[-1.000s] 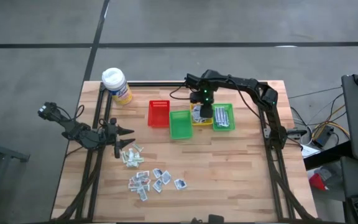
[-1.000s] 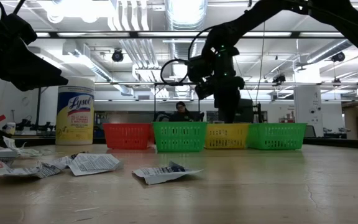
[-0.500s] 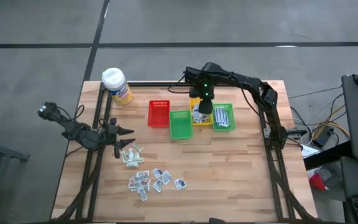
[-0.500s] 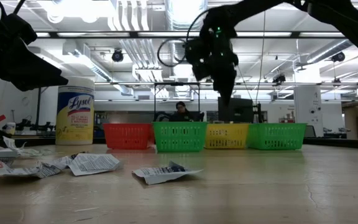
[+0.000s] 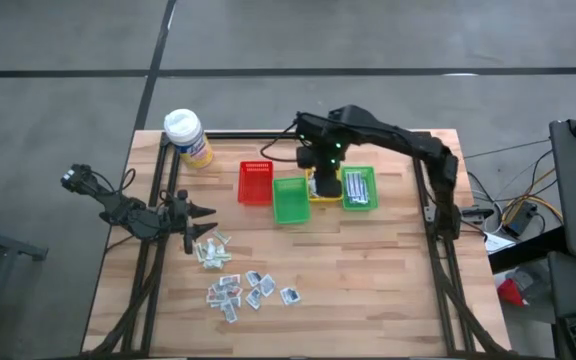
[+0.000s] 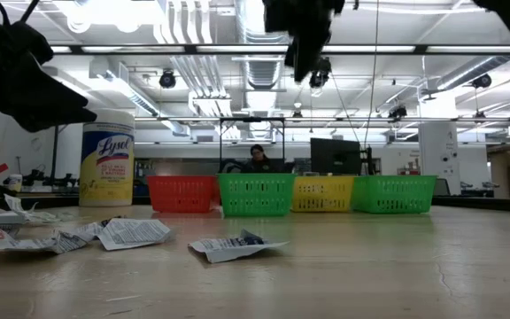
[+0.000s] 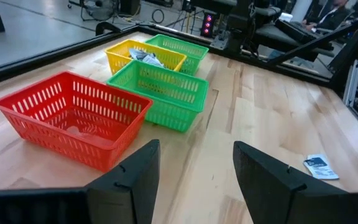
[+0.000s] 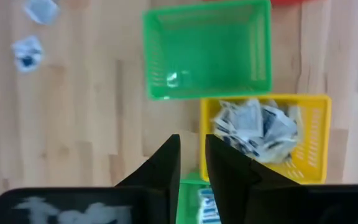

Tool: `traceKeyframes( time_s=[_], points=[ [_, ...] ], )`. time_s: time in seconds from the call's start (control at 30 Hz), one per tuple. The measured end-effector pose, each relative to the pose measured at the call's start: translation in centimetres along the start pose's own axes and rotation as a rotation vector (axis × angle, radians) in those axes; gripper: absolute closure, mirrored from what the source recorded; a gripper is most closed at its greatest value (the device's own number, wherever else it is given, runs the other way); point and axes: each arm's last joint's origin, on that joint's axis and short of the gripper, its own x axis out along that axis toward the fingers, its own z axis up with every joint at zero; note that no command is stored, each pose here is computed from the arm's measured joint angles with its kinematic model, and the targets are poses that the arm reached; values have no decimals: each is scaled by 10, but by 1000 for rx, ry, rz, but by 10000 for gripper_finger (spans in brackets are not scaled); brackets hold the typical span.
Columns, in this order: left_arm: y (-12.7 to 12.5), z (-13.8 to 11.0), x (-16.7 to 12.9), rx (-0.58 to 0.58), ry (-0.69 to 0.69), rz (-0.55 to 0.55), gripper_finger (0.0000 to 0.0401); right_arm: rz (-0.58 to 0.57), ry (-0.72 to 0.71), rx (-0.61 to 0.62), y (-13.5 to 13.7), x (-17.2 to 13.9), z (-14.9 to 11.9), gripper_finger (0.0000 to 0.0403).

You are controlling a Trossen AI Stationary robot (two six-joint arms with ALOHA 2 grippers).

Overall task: Pick & Place First Aid Supplies
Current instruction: Put the alcohol pad into the yellow basket

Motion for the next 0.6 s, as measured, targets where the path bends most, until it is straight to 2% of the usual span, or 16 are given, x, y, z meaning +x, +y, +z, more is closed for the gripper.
traceKeyframes(
  time_s=[0.37,0.6],
  points=[
    [0,0,0,-62,0,0,204,31,-183,-99,84,-44,-15,334],
    [-1,1,0,-91,-7,-5,204,83,-219,-173,129,-44,-16,331]
  ],
)
